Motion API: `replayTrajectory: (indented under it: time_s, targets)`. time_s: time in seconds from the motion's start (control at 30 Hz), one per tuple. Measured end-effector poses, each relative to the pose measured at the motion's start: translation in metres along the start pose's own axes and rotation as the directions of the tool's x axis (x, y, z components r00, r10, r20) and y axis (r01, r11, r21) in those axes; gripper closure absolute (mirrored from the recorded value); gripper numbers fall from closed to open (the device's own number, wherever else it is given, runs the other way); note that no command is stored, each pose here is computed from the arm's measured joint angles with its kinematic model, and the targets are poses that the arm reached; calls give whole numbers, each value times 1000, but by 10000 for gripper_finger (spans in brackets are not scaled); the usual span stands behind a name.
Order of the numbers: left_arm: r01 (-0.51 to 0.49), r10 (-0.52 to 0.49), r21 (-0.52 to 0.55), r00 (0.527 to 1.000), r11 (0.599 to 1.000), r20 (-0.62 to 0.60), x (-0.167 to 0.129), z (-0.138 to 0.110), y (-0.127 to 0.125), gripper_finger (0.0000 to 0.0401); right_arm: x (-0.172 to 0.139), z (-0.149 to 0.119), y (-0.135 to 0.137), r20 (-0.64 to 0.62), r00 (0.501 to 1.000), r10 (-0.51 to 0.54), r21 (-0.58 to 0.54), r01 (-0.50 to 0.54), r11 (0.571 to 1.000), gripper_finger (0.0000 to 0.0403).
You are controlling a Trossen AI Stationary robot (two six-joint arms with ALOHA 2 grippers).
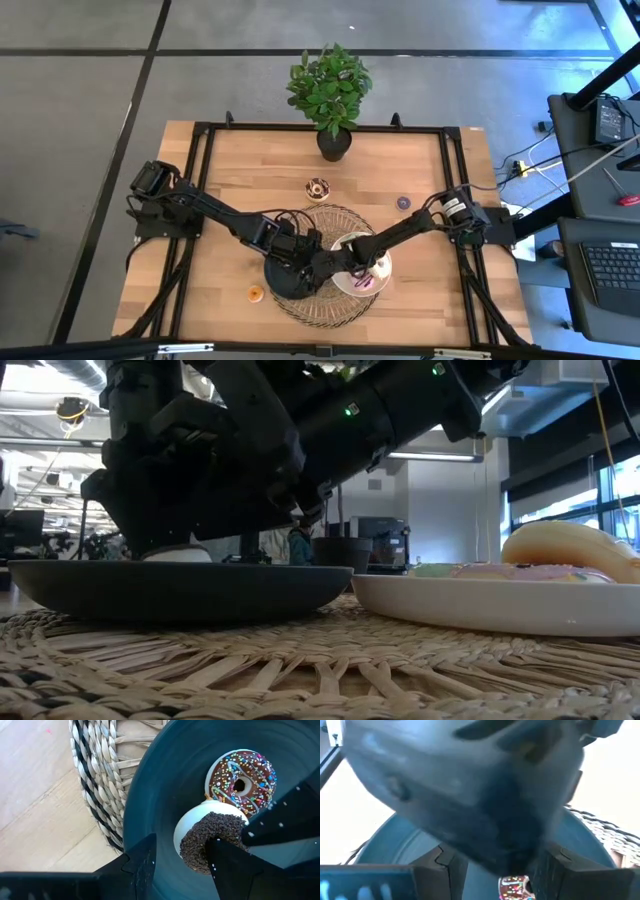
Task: Pick & Place donuts
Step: Put the small black donut on the black plate, then put the small yellow donut on the black plate
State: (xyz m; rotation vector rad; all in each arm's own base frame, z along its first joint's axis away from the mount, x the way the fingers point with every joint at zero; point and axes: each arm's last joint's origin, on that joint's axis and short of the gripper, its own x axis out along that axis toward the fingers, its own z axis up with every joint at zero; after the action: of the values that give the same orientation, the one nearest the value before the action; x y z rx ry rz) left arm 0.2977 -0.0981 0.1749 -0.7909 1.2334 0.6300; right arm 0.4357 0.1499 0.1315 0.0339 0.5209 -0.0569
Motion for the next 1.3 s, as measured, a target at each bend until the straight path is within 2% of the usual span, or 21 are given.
replayTrajectory:
  time_s: [0.27,0.63,0.9,1.03,1.2,1.3]
  targets:
    - [-1,1,-2,1000,1000,9,-1,0,0,235,7,-12,1,-30,1000,-3,-10,3,1000,231]
    - [0,0,-2,1000,1000,2,-1,0,0,236,7,-8,1,5,1000,4,-9,-4,1000,231]
    - [-2,2,5,1000,1000,-1,-1,0,1,238,5,-5,2,14,1000,6,-52,-6,999,231]
    - [19,-19,5,1000,1000,3,-11,0,2,239,-8,4,0,-33,999,-2,-65,0,998,231]
    - [87,-87,0,994,996,72,-40,2,7,235,-35,20,-6,-141,990,-16,-88,3,996,231]
    - [135,-135,11,985,991,112,-59,-1,11,235,-58,30,-14,-223,974,-35,-179,-6,984,231]
